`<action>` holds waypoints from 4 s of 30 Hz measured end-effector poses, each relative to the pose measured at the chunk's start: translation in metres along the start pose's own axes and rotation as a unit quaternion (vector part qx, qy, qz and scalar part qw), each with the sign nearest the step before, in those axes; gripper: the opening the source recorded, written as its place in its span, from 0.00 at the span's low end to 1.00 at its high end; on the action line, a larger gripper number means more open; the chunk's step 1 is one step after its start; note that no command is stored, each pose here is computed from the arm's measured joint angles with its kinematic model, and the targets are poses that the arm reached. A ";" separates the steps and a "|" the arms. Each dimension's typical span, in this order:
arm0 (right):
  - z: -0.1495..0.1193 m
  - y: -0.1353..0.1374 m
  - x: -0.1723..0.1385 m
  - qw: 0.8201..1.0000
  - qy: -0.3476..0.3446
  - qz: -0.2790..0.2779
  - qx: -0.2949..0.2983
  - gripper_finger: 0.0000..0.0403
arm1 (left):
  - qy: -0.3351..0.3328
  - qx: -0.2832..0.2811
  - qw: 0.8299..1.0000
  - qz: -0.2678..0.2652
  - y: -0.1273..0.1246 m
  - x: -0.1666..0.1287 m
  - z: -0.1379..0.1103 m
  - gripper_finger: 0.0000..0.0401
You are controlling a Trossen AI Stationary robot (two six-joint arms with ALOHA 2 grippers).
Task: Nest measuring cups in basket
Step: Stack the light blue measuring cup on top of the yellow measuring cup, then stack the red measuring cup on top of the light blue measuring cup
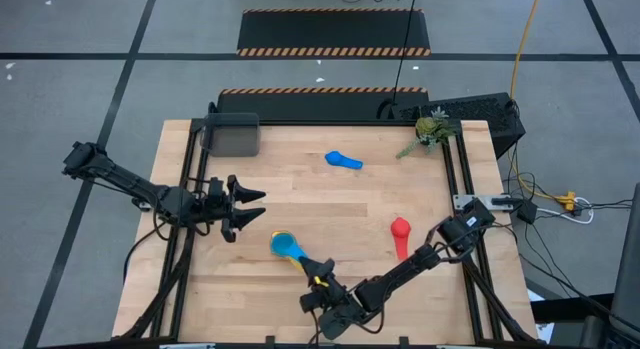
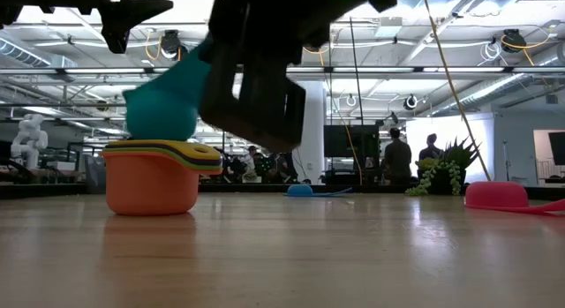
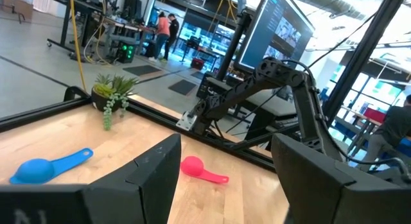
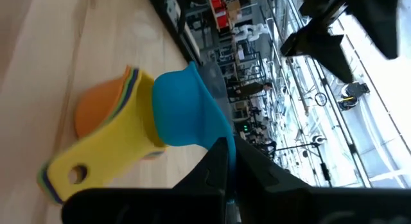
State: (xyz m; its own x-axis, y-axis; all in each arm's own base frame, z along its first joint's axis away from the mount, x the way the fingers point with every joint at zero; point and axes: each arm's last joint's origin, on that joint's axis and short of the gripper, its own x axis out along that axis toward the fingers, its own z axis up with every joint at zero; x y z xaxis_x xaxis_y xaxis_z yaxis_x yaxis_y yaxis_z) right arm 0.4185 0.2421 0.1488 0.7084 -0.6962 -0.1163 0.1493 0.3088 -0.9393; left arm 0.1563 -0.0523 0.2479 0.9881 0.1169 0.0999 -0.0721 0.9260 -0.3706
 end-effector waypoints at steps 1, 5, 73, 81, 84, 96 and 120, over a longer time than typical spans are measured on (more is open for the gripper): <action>-0.002 0.001 0.001 1.000 0.002 0.000 -0.003 0.00 | 0.000 0.000 1.000 0.000 0.000 0.000 0.000 0.61; -0.006 0.004 0.004 1.000 0.006 0.000 -0.007 0.00 | 0.000 0.000 1.000 0.000 0.000 0.000 0.000 0.61; -0.011 0.017 0.008 0.981 -0.045 0.148 0.117 0.32 | 0.012 -0.006 1.000 0.002 0.001 0.000 -0.003 0.61; -0.010 0.015 0.005 0.981 -0.054 0.156 0.106 0.32 | 0.017 -0.008 1.000 -0.012 0.000 0.000 -0.003 0.61; -0.006 0.006 -0.001 0.981 -0.064 0.154 0.100 0.32 | 0.018 -0.007 1.000 -0.015 -0.001 -0.001 -0.003 0.61; -0.008 -0.053 -0.020 0.973 -0.045 0.172 0.146 0.32 | 0.019 -0.007 1.000 -0.018 -0.002 -0.001 -0.003 0.61; -0.077 -0.110 -0.095 0.928 0.168 0.264 0.203 0.32 | 0.019 -0.006 1.000 -0.017 -0.002 -0.001 -0.003 0.61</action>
State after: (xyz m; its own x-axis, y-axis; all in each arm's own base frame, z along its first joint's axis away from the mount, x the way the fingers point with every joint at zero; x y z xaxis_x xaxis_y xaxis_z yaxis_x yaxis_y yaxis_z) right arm 0.2821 0.2243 0.2381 0.5118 -0.5197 -0.6841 0.1386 0.8358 -0.5313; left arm 0.1561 -0.0550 0.2455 0.9943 0.0719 0.0781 -0.0370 0.9246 -0.3791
